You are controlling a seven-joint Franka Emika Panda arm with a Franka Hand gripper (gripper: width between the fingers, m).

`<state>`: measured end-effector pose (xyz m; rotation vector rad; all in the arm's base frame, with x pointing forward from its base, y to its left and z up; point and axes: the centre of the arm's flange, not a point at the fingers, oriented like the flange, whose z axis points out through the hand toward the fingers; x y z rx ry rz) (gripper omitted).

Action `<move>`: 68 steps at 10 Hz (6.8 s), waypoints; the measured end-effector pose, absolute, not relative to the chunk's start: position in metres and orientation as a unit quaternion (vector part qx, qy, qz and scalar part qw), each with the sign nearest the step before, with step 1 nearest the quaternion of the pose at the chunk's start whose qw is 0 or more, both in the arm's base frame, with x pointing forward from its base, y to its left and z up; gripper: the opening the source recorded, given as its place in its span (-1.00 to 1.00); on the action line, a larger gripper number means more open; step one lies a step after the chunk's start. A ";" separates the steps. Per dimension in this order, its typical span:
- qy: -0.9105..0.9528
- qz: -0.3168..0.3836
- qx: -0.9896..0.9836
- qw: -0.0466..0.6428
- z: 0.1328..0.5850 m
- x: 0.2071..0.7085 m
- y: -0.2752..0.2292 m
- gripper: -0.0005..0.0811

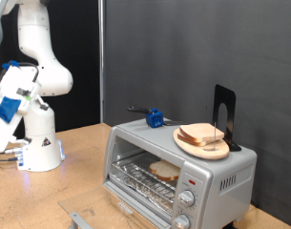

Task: Make a piece of toast with the oven

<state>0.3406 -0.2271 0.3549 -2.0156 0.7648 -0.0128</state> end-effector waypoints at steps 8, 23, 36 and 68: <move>0.370 0.130 -0.775 0.496 0.323 0.355 -0.224 0.99; 0.370 0.149 -0.824 0.403 0.149 0.391 -0.157 0.99; 0.270 0.126 -0.796 0.527 0.281 0.394 -0.106 0.99; 0.331 0.106 -0.724 0.596 0.304 0.503 -0.132 0.99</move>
